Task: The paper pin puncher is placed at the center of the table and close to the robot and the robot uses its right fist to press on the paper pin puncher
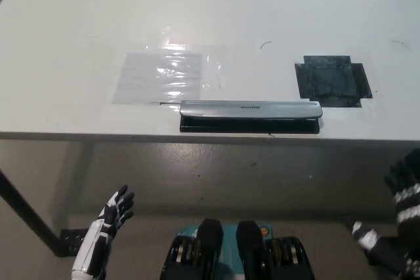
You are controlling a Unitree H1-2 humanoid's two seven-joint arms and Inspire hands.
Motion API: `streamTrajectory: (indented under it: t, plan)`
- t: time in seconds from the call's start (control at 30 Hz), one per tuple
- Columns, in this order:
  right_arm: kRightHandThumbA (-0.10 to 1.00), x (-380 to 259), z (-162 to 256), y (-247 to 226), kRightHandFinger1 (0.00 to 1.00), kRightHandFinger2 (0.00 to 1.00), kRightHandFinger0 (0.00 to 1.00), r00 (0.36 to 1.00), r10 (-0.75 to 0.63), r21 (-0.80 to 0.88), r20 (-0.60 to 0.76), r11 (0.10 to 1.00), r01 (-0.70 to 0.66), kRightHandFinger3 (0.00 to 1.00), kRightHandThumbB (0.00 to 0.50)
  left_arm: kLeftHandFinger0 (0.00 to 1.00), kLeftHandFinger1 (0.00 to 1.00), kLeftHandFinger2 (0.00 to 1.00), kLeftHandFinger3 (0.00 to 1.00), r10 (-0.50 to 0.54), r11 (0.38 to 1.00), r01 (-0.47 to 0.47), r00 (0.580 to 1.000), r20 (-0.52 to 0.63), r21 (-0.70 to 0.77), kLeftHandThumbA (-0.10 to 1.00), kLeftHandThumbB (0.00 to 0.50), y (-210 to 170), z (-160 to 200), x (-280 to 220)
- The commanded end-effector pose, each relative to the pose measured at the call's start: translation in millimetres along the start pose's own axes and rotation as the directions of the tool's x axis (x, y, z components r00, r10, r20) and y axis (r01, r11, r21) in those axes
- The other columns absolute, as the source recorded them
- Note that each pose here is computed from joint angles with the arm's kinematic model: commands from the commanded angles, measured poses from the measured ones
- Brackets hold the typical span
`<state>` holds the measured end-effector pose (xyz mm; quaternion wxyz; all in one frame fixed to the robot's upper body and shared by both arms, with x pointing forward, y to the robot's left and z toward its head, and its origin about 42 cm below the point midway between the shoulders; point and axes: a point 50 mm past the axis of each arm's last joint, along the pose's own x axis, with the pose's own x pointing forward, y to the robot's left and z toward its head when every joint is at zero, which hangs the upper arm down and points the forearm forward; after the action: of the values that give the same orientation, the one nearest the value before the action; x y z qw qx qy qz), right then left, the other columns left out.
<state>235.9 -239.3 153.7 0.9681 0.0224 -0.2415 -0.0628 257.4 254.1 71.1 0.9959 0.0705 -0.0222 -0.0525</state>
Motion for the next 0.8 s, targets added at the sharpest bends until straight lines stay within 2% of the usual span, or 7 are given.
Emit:
streamTrajectory:
  t: [0.0,0.13,0.33,0.5,0.63,0.67,0.77]
  plan:
    - [1.00,62,76,18,0.01,0.01,0.01,0.967,-0.047,0.134,0.252,0.991,0.014,0.01,0.301,1.00,1.00,1.00,1.00,-0.024,0.999,0.022,0.996,0.081,0.032,1.00,0.139,2,12,4]
    - [1.00,115,119,60,0.00,0.00,0.00,0.954,-0.009,0.157,0.301,0.987,-0.040,0.00,0.255,1.00,1.00,1.00,1.00,-0.019,0.999,0.017,0.997,0.081,0.028,1.00,0.152,3,11,2]
    - [1.00,178,142,125,0.00,0.00,0.00,0.948,0.149,0.243,0.280,0.945,-0.221,0.00,0.251,1.00,1.00,1.00,1.00,-0.020,0.999,0.017,0.996,0.086,0.038,1.00,0.156,5,12,3]
    - [1.00,212,136,167,0.00,0.01,0.00,0.948,0.223,0.291,0.228,0.913,-0.285,0.00,0.231,1.00,1.00,1.00,1.00,-0.027,0.999,0.024,0.996,0.083,0.038,1.00,0.171,5,12,4]
    - [1.00,238,117,198,0.00,0.02,0.00,0.947,0.279,0.269,0.161,0.911,-0.314,0.00,0.188,1.00,1.00,1.00,1.00,-0.034,0.999,0.031,0.996,0.085,0.037,1.00,0.176,5,14,4]
    - [1.00,246,104,211,0.00,0.06,0.00,0.945,0.308,0.265,0.109,0.908,-0.326,0.02,0.206,1.00,1.00,1.00,1.00,-0.035,0.999,0.031,0.995,0.089,0.039,1.00,0.191,6,13,5]
    - [1.00,254,86,222,0.16,0.39,0.04,0.938,0.343,0.261,0.053,0.902,-0.344,0.23,0.221,1.00,1.00,1.00,1.00,-0.036,0.998,0.032,0.995,0.089,0.045,1.00,0.189,5,14,5]
